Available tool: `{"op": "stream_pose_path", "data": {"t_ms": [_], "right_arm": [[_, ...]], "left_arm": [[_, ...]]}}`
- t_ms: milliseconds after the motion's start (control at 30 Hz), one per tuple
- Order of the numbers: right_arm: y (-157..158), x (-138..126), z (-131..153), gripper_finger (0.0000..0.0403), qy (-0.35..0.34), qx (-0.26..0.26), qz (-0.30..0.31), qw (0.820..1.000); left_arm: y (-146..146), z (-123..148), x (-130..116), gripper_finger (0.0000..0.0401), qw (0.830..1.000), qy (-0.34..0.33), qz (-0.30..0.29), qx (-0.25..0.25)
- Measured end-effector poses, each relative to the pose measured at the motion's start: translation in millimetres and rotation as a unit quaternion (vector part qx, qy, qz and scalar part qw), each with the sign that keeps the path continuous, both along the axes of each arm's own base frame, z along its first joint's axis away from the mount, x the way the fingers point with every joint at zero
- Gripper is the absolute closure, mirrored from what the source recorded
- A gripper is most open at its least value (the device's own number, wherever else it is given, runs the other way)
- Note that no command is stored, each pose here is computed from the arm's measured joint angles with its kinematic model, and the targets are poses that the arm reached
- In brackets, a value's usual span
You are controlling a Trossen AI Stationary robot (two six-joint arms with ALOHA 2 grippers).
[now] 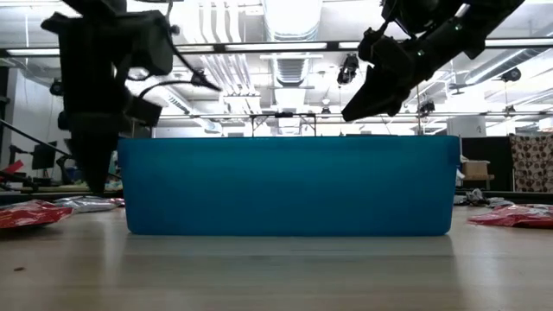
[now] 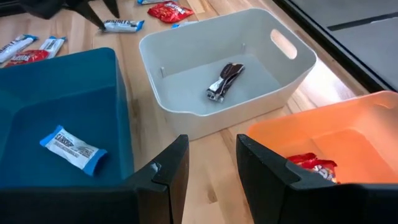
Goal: Sort candy
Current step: Put the white chocolate bar into the blue bin
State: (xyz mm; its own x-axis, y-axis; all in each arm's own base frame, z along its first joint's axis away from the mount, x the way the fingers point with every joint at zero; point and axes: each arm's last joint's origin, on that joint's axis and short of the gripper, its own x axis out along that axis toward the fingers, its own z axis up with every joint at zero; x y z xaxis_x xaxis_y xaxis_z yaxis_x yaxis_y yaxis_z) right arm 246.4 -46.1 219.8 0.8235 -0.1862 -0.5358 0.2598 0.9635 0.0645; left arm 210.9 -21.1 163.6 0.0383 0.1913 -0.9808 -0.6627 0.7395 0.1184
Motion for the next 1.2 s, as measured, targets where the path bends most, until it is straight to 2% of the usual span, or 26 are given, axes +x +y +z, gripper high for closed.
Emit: {"op": "stream_pose_path", "data": {"t_ms": [167, 333, 467, 700, 800, 933, 1200], "right_arm": [[0.9, 0.0, -0.5, 0.0280, -0.001, 0.007, 0.004, 1.000], [2.0, 0.4, -0.2, 0.0280, -0.003, 0.009, 0.005, 1.000], [2.1, 0.5, -0.1, 0.0280, -0.004, 0.011, 0.004, 1.000], [3.5, 0.9, 0.3, 0.0280, -0.007, 0.013, 0.005, 1.000], [4.0, 1.3, 0.8, 0.0280, -0.010, 0.012, 0.006, 1.000], [4.6, 1.9, 1.6, 0.0280, -0.014, 0.011, 0.008, 1.000], [6.3, 3.2, 3.3, 0.0280, -0.024, 0.010, 0.014, 1.000]], "left_arm": [[5.6, -16.9, -9.0, 0.0194, 0.999, 0.017, 0.039, 0.012], [6.3, -27.5, -12.8, 0.0195, 0.999, 0.001, 0.040, 0.017], [6.4, -31.7, -15.1, 0.0229, 0.999, -0.003, 0.044, 0.016], [6.3, -32.1, -14.5, 0.0332, 0.999, -0.006, 0.040, 0.015], [8.2, -31.8, -14.8, 0.0365, 0.998, -0.005, 0.035, 0.046], [8.1, -27.6, -12.6, 0.0385, 0.998, -0.009, 0.018, 0.065], [7.3, -6.1, -10.7, 0.0400, 0.997, -0.060, -0.011, 0.046]]}}
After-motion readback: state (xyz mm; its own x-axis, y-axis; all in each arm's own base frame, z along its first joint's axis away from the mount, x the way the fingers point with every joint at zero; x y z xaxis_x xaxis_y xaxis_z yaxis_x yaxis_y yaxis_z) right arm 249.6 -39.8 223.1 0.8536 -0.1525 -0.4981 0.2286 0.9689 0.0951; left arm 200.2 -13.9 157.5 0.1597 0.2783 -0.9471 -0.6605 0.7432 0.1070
